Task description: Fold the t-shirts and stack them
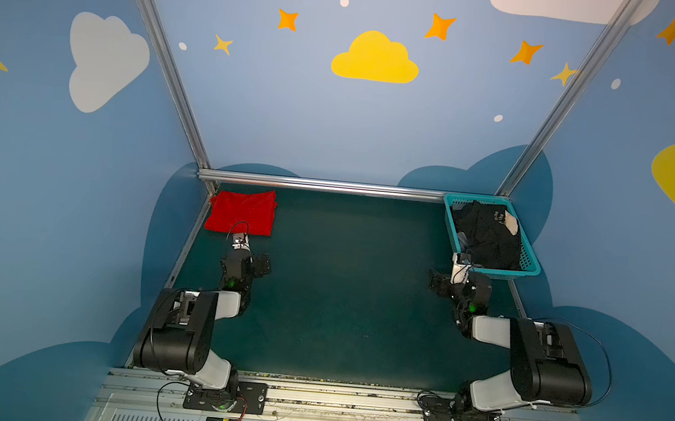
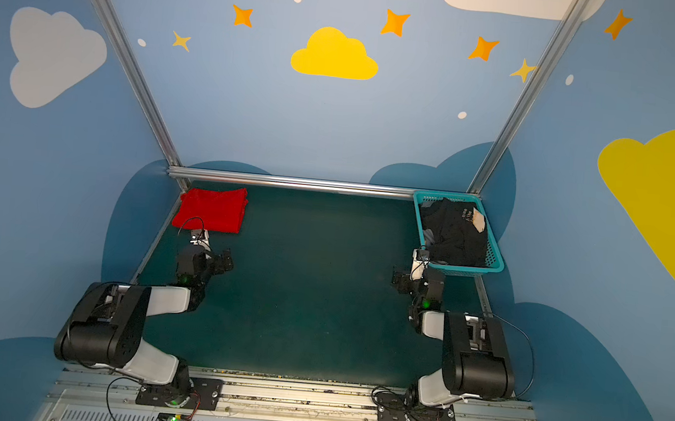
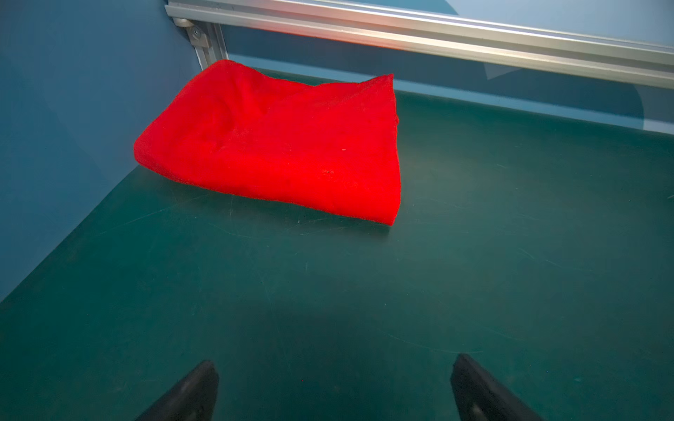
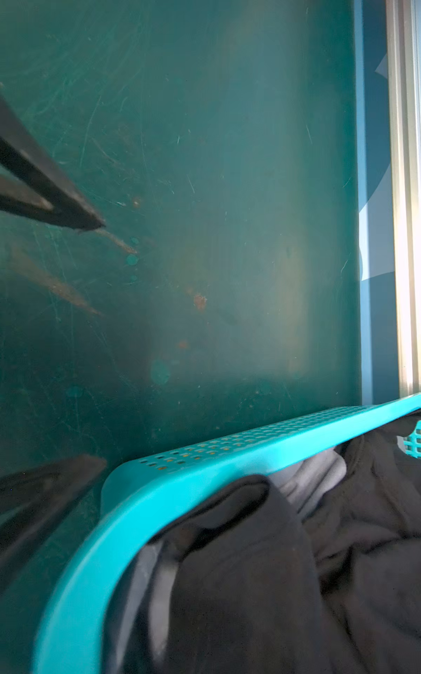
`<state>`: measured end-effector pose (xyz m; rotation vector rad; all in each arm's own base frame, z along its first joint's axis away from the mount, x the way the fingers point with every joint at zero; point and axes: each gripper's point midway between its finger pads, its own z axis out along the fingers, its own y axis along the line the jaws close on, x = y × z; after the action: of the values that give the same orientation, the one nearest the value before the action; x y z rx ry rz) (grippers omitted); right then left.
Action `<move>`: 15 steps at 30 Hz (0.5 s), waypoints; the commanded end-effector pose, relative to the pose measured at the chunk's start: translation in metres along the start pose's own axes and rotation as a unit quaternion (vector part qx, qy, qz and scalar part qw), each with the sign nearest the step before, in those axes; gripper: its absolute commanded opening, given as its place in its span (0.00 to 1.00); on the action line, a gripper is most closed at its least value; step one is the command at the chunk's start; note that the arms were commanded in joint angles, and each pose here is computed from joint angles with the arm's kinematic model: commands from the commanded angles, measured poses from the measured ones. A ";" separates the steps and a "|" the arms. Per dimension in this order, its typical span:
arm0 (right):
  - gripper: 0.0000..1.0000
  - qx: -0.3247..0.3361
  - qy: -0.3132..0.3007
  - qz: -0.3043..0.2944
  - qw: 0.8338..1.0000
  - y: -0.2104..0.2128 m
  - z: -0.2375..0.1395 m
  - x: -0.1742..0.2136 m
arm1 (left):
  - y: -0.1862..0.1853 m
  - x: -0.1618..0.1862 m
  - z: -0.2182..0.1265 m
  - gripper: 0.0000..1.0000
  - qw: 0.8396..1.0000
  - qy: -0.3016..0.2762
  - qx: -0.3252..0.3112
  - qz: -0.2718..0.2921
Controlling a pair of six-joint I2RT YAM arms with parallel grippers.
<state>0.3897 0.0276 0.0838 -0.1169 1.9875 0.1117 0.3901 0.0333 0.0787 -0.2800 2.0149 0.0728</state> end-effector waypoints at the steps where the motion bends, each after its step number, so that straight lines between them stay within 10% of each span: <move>1: 0.97 -0.005 -0.006 0.000 1.000 0.001 0.001 -0.008 | 0.000 -0.003 -0.001 1.00 1.000 -0.003 0.001 -0.005; 15: 0.97 -0.006 -0.006 0.001 1.000 0.000 0.001 -0.008 | 0.000 -0.002 -0.001 1.00 1.000 -0.002 0.001 -0.005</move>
<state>0.3893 0.0286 0.0832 -0.1207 1.9901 0.1181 0.3901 0.0332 0.0787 -0.2797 2.0149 0.0724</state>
